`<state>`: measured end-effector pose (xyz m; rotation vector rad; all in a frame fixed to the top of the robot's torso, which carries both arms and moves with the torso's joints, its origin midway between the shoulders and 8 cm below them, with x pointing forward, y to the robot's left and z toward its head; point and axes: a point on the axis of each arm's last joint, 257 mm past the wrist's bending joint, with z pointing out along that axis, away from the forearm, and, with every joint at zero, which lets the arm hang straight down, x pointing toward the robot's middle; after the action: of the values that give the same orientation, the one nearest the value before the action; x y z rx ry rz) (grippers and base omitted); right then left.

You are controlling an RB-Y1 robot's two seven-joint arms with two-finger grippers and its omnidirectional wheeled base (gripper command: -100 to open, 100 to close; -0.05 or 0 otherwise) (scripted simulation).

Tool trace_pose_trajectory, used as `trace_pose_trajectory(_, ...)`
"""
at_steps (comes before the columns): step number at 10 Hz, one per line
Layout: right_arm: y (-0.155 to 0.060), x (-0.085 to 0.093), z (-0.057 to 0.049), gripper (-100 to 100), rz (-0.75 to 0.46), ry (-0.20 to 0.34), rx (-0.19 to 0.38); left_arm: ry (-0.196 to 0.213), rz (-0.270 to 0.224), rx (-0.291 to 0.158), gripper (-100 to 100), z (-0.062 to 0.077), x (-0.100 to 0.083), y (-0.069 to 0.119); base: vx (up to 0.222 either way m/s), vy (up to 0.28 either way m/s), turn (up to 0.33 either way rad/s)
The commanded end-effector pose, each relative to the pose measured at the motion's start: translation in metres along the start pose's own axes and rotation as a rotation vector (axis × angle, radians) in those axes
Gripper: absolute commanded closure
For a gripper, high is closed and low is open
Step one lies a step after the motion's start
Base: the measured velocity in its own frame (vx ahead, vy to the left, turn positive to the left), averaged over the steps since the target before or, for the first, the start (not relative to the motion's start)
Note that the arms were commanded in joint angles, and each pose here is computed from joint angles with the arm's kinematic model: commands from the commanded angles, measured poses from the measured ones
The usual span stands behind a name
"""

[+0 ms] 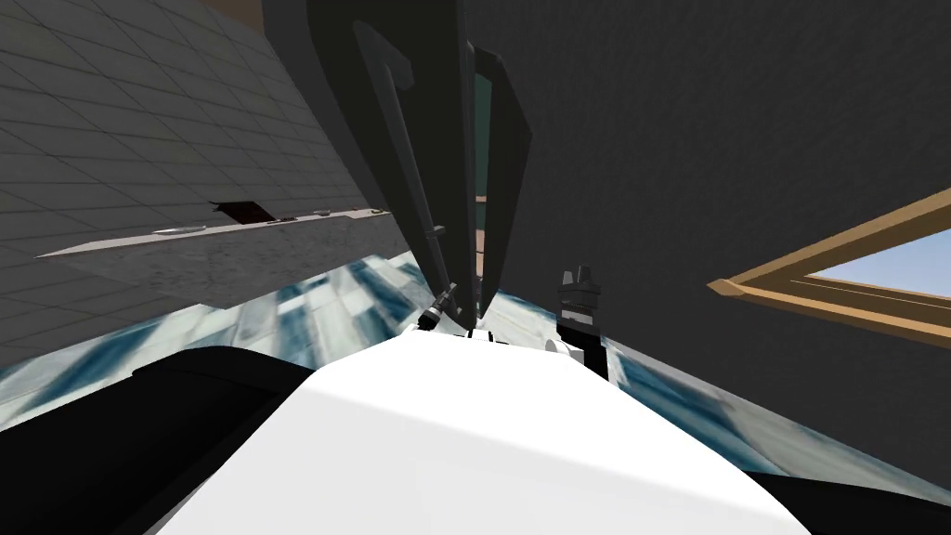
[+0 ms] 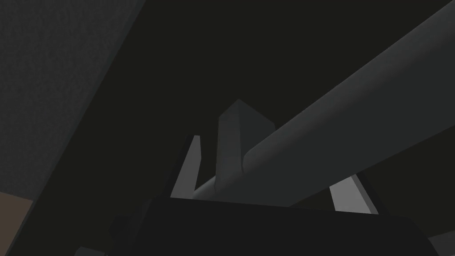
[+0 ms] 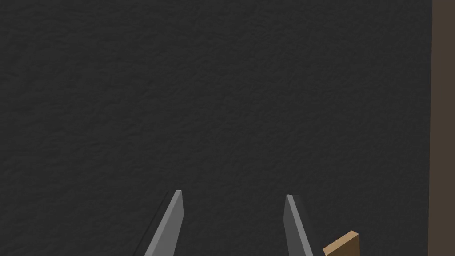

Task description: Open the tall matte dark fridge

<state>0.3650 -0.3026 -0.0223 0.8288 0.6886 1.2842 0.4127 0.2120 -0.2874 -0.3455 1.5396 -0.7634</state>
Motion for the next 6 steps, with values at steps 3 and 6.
trace_pose_trajectory(3,0.000,0.000,0.000,0,0.000,0.000,0.000,0.019,-0.017,0.028,100,-0.008,0.009,-0.020,-0.180,0.261,-0.183)
trace_pose_trajectory(6,0.000,0.000,0.000,0,0.000,0.000,0.000,0.037,-0.028,0.043,100,-0.014,0.017,-0.032,-0.172,0.288,-0.212)
